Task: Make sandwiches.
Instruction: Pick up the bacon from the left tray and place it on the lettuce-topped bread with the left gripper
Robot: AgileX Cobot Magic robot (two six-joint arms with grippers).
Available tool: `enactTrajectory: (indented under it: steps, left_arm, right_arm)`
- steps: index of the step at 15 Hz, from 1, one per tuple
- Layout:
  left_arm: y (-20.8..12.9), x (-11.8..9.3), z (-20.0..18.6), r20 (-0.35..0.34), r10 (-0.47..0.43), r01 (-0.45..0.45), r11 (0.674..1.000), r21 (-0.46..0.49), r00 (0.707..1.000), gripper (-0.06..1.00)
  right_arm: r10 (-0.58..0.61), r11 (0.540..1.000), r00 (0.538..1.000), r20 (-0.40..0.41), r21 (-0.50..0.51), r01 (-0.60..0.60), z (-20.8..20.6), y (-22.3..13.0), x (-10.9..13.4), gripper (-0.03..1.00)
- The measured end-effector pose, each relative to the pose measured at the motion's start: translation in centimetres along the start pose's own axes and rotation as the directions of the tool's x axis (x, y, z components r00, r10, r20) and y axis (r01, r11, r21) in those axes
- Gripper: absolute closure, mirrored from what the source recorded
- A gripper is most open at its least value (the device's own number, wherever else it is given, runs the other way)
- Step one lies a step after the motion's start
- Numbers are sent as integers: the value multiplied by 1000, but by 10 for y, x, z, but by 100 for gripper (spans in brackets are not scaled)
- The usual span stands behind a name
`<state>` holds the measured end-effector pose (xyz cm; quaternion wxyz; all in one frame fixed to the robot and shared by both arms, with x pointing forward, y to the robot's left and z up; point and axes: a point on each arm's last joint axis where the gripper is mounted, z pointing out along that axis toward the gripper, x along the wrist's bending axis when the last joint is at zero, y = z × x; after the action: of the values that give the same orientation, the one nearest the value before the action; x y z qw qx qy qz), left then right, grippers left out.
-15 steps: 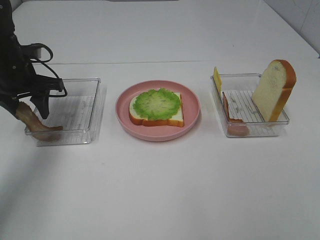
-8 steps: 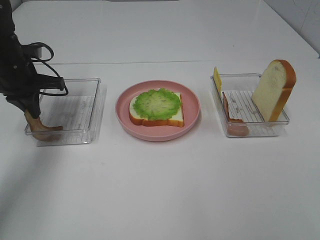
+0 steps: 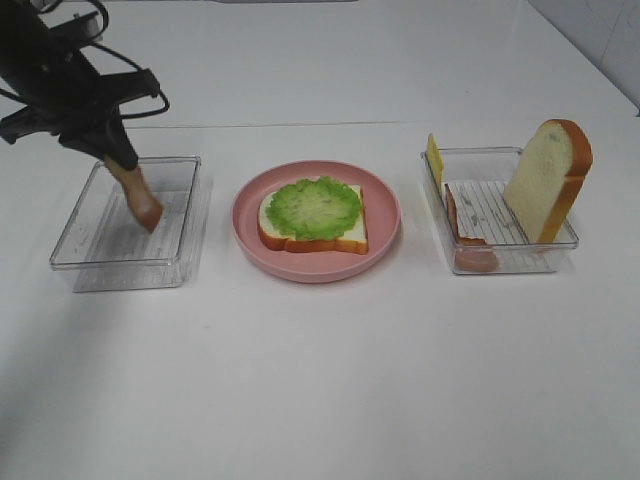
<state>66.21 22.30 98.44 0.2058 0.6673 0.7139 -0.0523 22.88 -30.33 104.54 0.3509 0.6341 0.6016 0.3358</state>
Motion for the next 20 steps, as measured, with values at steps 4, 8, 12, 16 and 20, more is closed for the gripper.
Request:
enactTrajectory:
  steps: [4, 8, 12, 16, 20]
  left_arm:
    - [9, -31, -1, 263, 42, -13, 994, -111, 964, 94]
    - [8, -70, 18, 434, 73, 3, 985, -171, 898, 94]
    - [0, -107, 55, 537, 45, 54, 984, -167, 842, 94]
    - [-7, -143, 97, 593, 61, 20, 992, -128, 803, 94]
    - [-9, -128, 120, 502, 97, -50, 993, -106, 859, 94]
  right_arm:
    - [0, 1000, 1000, 0, 0, 0, 0, 0, 0, 19]
    - [0, 1000, 1000, 0, 0, 0, 0, 0, 0, 19]
    - [0, 1000, 1000, 0, 0, 0, 0, 0, 0, 19]
    - [0, 1000, 1000, 0, 0, 0, 0, 0, 0, 19]
    - [0, 1000, 1000, 0, 0, 0, 0, 0, 0, 19]
